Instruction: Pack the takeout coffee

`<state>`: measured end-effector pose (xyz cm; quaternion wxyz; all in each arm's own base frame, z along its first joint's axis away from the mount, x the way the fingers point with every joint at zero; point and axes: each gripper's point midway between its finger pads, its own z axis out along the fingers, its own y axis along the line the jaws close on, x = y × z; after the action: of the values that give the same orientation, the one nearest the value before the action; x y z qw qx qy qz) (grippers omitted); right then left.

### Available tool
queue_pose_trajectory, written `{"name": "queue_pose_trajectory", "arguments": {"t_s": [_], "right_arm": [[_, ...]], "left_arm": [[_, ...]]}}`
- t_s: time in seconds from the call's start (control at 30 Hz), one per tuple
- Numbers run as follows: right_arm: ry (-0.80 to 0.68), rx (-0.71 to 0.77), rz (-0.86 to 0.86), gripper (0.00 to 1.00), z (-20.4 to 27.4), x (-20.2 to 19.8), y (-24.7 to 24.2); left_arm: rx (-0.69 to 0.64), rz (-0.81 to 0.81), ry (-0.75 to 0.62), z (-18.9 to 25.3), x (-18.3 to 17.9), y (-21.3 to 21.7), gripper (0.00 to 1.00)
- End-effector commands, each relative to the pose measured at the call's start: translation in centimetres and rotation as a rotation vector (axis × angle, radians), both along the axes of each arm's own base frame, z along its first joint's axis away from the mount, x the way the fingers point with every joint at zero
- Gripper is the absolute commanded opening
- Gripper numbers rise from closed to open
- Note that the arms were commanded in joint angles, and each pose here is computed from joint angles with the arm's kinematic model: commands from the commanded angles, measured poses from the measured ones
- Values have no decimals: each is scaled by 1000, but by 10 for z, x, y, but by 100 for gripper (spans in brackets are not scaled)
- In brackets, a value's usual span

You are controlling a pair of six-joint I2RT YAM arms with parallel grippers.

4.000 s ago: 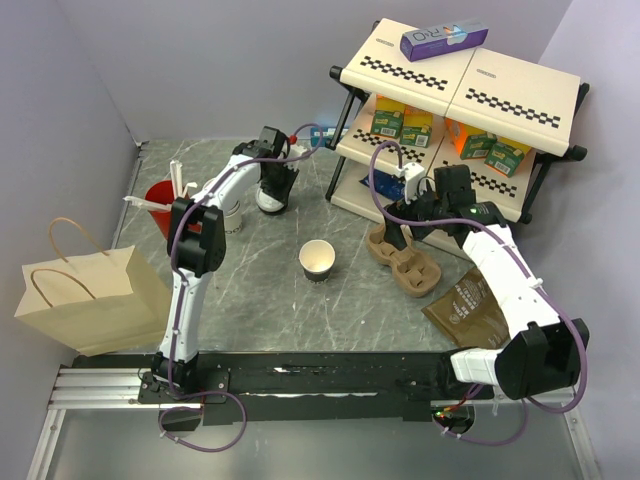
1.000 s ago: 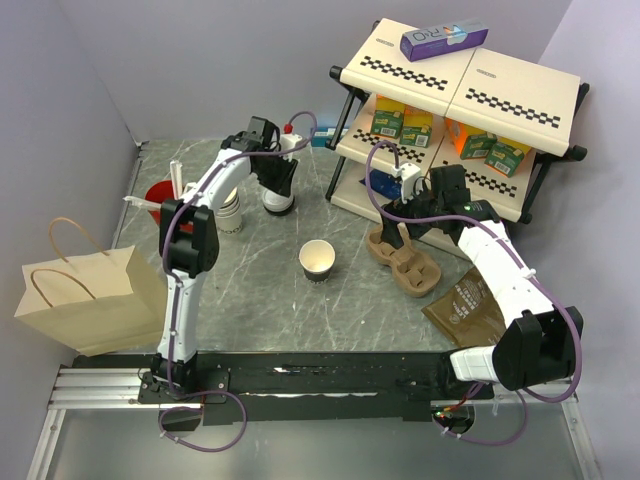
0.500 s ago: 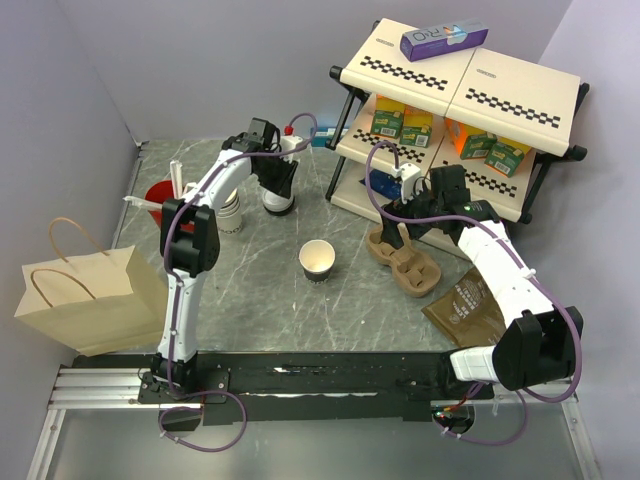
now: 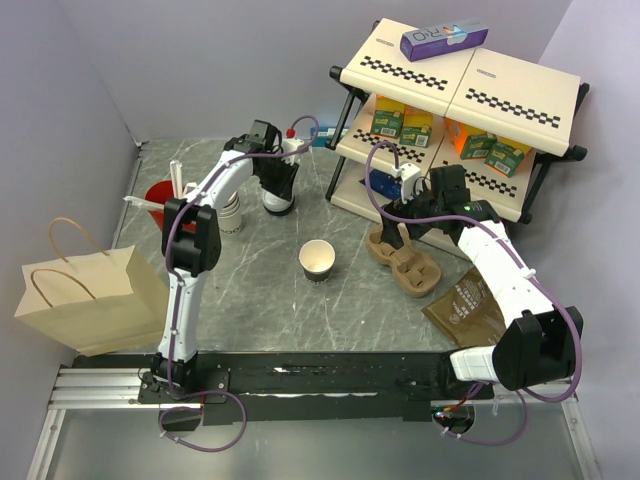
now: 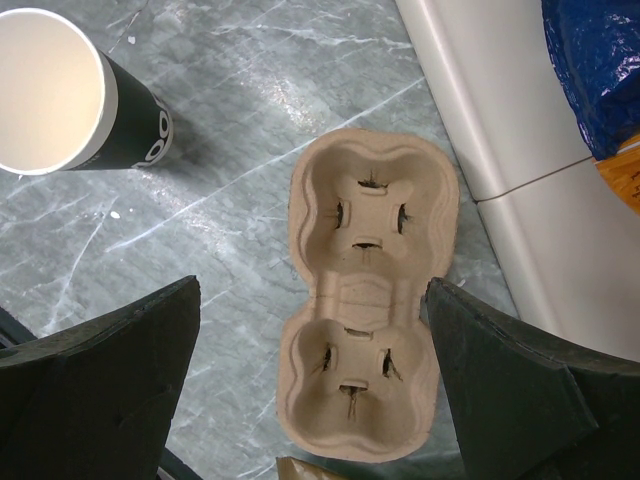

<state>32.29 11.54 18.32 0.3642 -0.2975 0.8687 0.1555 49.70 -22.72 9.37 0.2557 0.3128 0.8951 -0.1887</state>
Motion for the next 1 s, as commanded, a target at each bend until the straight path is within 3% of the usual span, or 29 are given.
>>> {"name": "queue_pose_trajectory", "arguments": {"t_s": [0.0,0.53,0.97], "right_arm": [[-50,16,12,100,14,1,1],[-42,15,12,100,12,0,1],[-46,15,13,100,13,1,1]], "left_arm": [[-24,-11,-13,7,3,-9,30],[-27,-11,2,5,1,-9,23],[-26,-4,-31,21,3,-7,8]]}}
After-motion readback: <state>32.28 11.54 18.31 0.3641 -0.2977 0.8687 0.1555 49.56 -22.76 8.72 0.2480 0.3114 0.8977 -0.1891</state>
